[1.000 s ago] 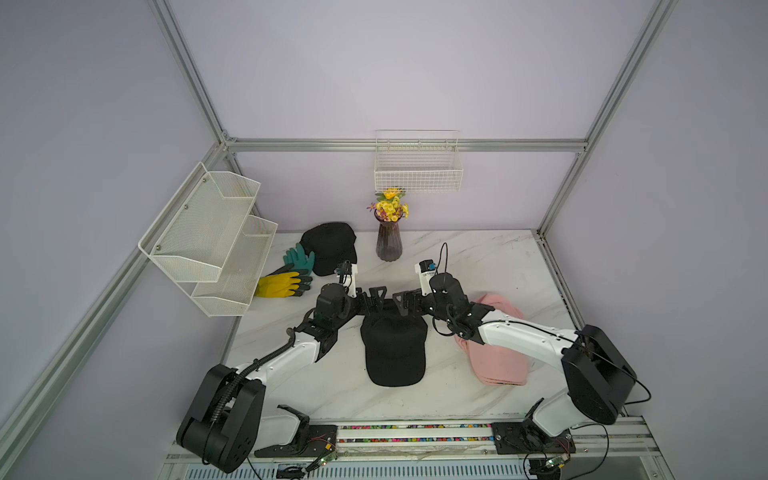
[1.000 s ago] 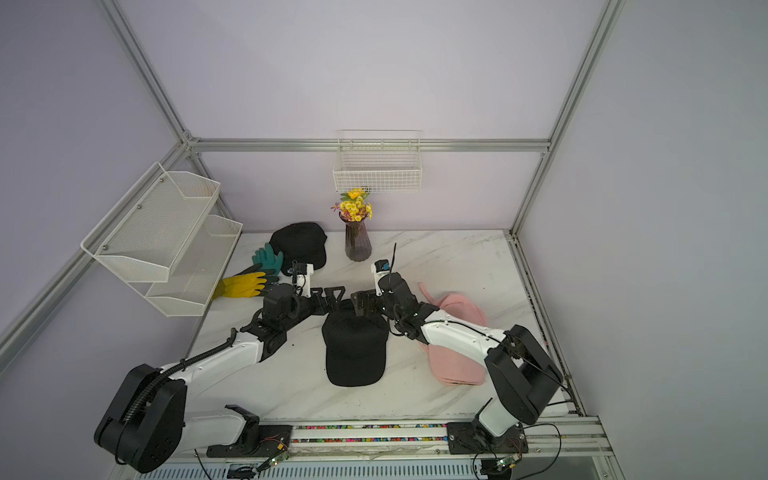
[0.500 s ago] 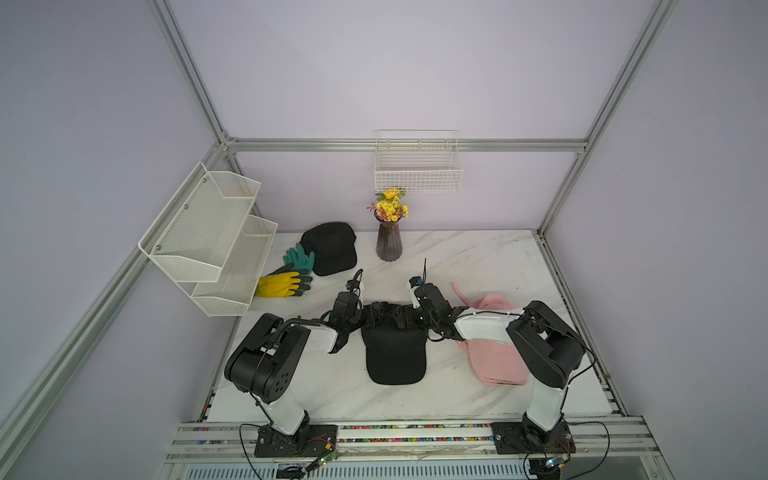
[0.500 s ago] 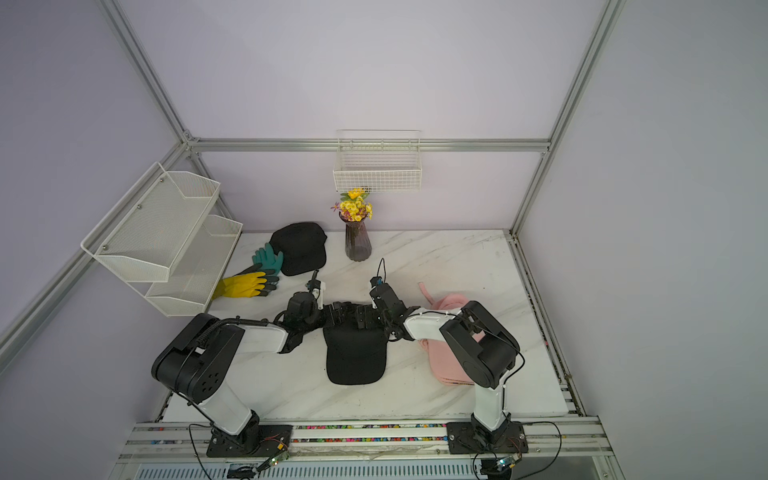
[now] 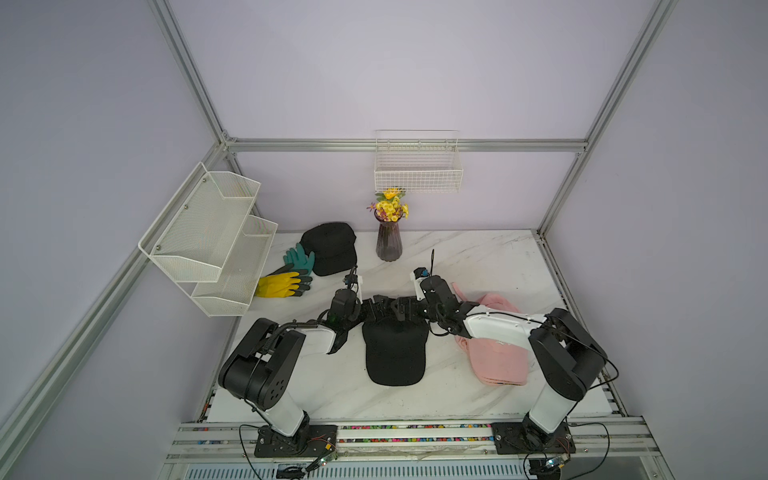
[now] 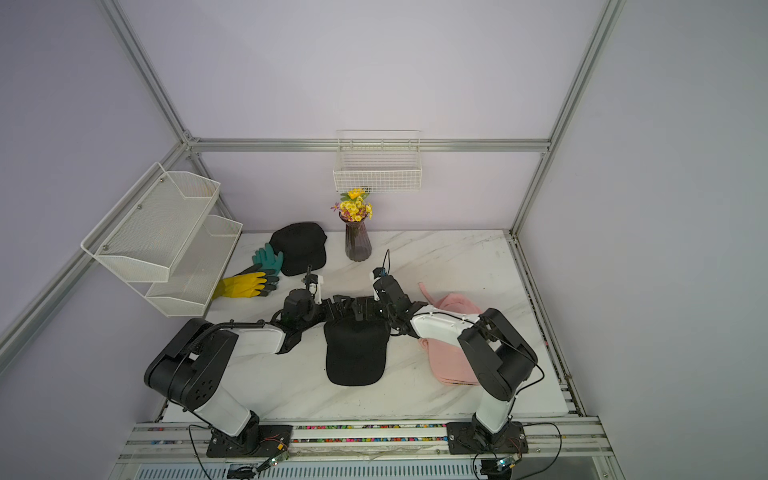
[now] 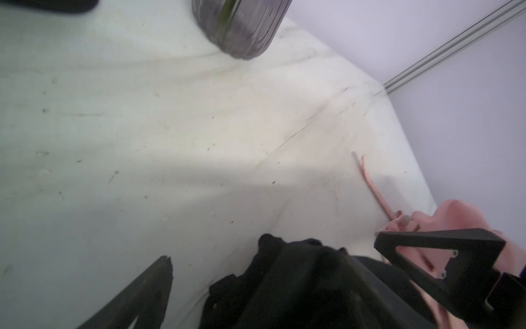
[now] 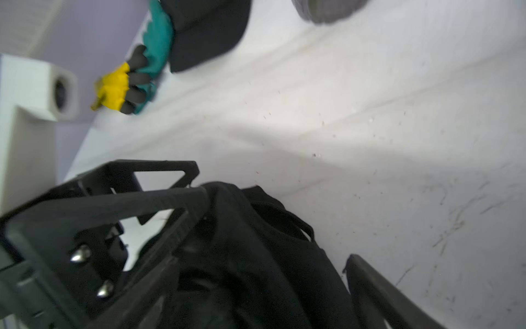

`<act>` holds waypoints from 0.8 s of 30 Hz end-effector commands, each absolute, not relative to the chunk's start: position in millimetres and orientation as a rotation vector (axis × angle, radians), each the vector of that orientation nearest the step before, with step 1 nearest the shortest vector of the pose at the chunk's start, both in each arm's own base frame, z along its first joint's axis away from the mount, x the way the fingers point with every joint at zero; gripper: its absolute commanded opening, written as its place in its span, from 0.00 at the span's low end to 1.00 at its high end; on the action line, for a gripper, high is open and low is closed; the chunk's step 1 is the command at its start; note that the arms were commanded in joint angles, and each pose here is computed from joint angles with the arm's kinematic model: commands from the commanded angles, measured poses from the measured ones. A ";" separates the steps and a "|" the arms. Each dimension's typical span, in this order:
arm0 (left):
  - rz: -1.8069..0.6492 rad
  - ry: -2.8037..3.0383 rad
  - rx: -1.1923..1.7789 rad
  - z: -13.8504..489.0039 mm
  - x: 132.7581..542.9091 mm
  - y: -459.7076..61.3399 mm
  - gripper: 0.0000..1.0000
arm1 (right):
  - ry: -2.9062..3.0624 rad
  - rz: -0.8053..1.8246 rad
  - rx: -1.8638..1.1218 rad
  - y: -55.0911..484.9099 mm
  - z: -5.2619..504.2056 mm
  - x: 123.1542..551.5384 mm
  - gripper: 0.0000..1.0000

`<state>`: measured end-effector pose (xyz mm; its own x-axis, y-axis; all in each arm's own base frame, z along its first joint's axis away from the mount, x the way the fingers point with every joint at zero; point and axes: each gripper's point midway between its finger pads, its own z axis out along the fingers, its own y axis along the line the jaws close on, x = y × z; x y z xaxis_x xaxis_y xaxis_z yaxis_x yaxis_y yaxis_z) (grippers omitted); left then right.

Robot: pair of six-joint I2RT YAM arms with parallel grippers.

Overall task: Stack the baseball caps by color
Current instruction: Place the baseball cap on the baseball cap, then pick up the baseball cap from the center of the board.

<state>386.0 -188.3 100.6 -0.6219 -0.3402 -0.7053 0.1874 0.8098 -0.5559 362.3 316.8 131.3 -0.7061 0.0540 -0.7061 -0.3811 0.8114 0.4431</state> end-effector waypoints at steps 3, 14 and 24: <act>-0.725 1.882 -0.125 205.4 402.2 -169.3 0.95 | 2.106 0.752 -0.216 301.8 202.9 357.0 0.95; -0.491 1.993 -0.558 212.8 488.7 -48.0 0.94 | 2.035 0.897 -0.046 268.8 266.8 318.9 0.95; -0.430 2.117 -0.797 158.9 594.2 2.4 0.92 | 2.071 1.038 0.093 258.7 268.4 300.3 0.97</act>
<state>586.7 -5.4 157.8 -0.4670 -0.6307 -0.6198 -0.3453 0.7753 -0.5288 306.2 262.3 270.1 -0.6454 0.3615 -0.6729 -0.3078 0.6832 0.6622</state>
